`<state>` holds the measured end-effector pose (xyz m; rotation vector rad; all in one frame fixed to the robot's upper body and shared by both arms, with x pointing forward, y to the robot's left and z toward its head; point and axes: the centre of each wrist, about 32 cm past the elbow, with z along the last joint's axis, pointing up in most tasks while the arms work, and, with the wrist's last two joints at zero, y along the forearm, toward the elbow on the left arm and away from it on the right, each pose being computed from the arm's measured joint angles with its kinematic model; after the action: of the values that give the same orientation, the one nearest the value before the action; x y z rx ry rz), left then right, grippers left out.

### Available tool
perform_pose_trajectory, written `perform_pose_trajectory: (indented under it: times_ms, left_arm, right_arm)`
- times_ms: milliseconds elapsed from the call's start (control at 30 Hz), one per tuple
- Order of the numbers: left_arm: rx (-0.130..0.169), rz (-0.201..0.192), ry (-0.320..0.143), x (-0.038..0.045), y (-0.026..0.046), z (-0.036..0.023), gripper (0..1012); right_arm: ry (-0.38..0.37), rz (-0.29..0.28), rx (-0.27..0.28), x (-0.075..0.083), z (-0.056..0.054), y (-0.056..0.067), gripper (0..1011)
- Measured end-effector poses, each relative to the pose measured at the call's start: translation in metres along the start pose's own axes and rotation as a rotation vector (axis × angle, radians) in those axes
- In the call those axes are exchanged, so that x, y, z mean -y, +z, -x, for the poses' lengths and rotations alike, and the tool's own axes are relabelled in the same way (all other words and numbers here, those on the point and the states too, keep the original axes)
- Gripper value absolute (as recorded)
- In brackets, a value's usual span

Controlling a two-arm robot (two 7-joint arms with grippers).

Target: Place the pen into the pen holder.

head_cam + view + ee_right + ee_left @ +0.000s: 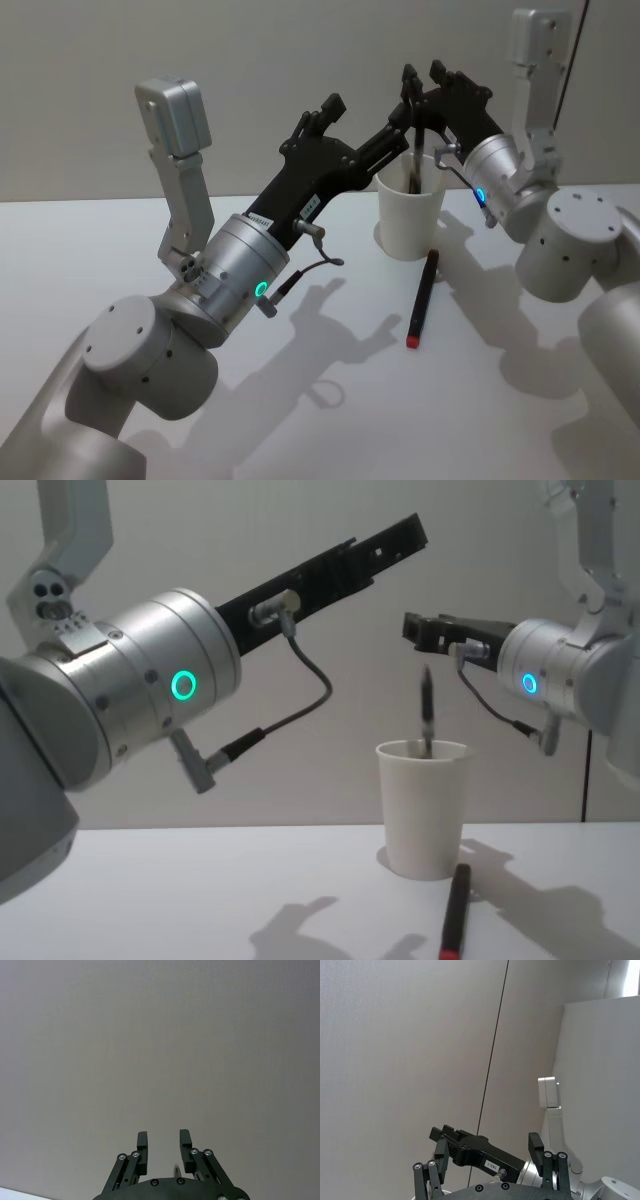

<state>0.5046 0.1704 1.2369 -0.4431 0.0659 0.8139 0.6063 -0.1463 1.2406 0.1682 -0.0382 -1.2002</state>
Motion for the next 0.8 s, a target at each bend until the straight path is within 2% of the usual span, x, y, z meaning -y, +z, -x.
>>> perform_pose_trajectory:
  times_ms: [33, 67, 133, 167, 233, 267, 333, 400, 533, 700, 800]
  left_arm:
    - [0.0, 0.0, 0.0, 0.0, 0.0, 0.0, 1000]
    - [0.0, 0.0, 0.0, 0.0, 0.0, 0.0, 1000]
    - [0.0, 0.0, 0.0, 0.0, 0.0, 0.0, 1000]
    - [0.0, 0.0, 0.0, 0.0, 0.0, 0.0, 1000]
    - [0.0, 0.0, 0.0, 0.0, 0.0, 0.0, 1000]
    - [0.0, 0.0, 0.0, 0.0, 0.0, 0.0, 1000]
    - [0.0, 0.0, 0.0, 0.0, 0.0, 0.0, 1000]
    - [0.0, 0.0, 0.0, 0.0, 0.0, 0.0, 1000]
    - [0.0, 0.0, 0.0, 0.0, 0.0, 0.0, 1000]
    - [0.0, 0.0, 0.0, 0.0, 0.0, 0.0, 1000]
    - [0.0, 0.0, 0.0, 0.0, 0.0, 0.0, 1000]
  right_arm:
    - [0.001, 0.0, 0.0, -0.0001, 0.0002, -0.0001, 414]
    - [0.001, 0.001, 0.0, -0.0004, 0.0004, -0.0002, 414]
    - [0.002, 0.001, 0.0, -0.0006, 0.0006, -0.0002, 475]
    - [0.002, 0.001, -0.001, -0.0007, 0.0006, -0.0003, 535]
    - [0.003, 0.002, -0.001, -0.0008, 0.0008, -0.0006, 568]
    - [0.003, 0.002, -0.001, -0.0009, 0.0008, -0.0008, 616]
    - [0.003, 0.002, -0.001, -0.001, 0.001, -0.0009, 628]
    - [0.004, 0.003, -0.001, -0.0011, 0.0012, -0.001, 736]
    - [0.004, 0.003, -0.001, -0.0012, 0.0014, -0.0012, 865]
    - [0.005, 0.004, -0.001, -0.0014, 0.0016, -0.0015, 994]
    - [0.006, 0.004, -0.001, -0.0014, 0.0016, -0.0015, 1001]
